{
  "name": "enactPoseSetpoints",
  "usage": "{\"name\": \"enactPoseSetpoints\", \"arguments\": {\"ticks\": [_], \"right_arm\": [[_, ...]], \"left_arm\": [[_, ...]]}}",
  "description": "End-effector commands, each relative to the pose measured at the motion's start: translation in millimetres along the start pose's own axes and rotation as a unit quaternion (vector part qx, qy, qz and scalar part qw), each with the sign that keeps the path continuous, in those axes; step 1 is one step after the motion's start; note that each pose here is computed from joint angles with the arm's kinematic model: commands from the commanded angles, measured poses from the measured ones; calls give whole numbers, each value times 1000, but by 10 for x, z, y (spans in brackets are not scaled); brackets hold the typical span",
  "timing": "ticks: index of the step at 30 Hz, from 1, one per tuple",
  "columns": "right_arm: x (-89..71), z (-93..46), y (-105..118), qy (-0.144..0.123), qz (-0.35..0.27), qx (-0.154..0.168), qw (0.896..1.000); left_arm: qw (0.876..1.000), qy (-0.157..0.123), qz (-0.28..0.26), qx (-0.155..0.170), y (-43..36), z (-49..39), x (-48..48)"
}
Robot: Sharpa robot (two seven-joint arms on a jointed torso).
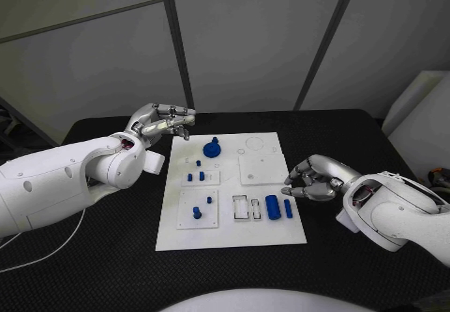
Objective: Assemble the parts on the task board
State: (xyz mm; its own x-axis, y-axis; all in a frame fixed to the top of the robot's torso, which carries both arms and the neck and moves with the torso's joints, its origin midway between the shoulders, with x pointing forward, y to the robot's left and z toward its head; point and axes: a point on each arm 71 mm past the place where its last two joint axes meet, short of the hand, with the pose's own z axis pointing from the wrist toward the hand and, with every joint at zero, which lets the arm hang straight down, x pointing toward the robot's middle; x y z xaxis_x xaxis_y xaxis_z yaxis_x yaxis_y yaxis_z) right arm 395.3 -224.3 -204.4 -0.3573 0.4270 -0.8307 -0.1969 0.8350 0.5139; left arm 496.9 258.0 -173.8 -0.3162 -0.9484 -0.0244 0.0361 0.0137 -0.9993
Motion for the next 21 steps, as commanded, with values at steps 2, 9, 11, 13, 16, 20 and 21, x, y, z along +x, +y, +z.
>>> {"name": "enactPoseSetpoints", "arguments": {"ticks": [2, 9, 11, 13, 16, 20, 21], "right_arm": [[60, 12, -20, 9, -32, 26, 999], [244, -10, -21, 32, -47, 33, 998], [273, -6, -8, 34, -49, 32, 998], [298, -2, 7, 36, -50, 30, 998], [330, 3, 27, 39, -51, 28, 998], [370, 10, 47, 43, -52, 26, 997], [378, 13, 50, 43, -52, 26, 997]], "left_arm": [[1000, 3, -3, 5, -12, 1, 10], [1000, -1, -8, 3, -11, -7, -9], [1000, -2, -8, 3, -11, -9, -12], [1000, -2, -9, 3, -11, -10, -14], [1000, -2, -9, 3, -11, -11, -14], [1000, -2, -9, 3, -11, -12, -17], [1000, -2, -9, 3, -11, -13, -18]]}}
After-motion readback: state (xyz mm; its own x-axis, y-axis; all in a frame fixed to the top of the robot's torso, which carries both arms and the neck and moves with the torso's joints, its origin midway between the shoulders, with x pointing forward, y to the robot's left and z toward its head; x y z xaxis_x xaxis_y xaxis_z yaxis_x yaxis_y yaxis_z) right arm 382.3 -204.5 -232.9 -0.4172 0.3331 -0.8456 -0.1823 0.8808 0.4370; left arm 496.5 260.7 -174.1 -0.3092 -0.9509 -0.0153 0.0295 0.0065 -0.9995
